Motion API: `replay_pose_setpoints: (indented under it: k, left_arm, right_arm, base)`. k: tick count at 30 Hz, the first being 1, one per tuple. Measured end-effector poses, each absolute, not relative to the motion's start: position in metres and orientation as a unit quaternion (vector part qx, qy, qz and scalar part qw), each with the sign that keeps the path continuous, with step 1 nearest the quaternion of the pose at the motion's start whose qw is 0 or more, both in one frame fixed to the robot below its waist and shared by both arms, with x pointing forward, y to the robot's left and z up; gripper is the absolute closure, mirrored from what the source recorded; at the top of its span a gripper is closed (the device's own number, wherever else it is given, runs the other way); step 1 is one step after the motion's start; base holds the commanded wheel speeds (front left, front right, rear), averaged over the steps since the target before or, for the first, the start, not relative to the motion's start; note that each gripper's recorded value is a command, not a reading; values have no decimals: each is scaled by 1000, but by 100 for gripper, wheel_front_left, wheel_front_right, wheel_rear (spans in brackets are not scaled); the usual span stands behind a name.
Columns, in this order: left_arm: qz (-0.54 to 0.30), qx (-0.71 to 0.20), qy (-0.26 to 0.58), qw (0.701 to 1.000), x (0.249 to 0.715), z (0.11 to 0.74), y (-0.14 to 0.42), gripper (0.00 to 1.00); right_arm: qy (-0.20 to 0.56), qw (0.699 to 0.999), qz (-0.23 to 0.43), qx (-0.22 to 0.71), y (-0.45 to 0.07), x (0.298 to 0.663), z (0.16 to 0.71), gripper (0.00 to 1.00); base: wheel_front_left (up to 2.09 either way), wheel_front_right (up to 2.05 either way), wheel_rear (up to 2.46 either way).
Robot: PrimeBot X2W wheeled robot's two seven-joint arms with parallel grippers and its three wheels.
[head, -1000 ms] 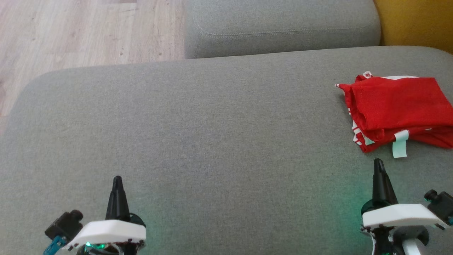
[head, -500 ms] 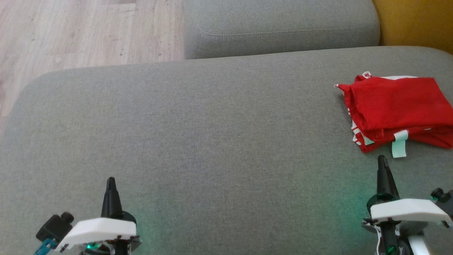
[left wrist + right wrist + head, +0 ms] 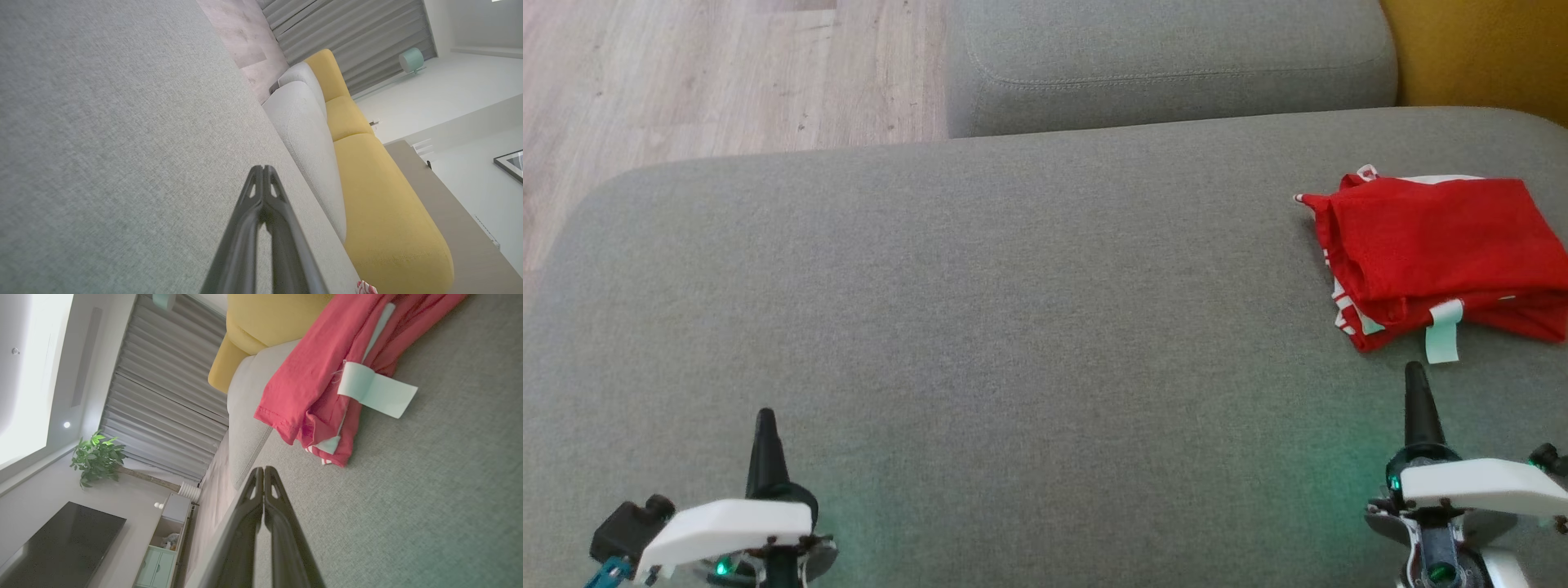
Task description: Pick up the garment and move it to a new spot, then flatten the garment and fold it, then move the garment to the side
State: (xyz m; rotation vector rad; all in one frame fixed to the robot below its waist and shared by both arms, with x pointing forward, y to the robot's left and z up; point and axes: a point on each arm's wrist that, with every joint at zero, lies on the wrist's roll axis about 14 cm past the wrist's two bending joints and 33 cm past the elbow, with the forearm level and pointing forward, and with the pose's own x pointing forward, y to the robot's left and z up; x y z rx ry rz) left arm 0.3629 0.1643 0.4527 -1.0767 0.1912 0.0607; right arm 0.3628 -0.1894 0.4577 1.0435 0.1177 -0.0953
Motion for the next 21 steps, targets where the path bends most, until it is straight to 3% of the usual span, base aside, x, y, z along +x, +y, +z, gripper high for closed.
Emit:
replay_pose_setpoints:
  k: [21]
  left_arm:
    - [36,-601,78,795,367,459,175,100]
  right_arm:
    - [45,801,-50,595,-196,368,465,100]
  base:
    - [0,0,0]
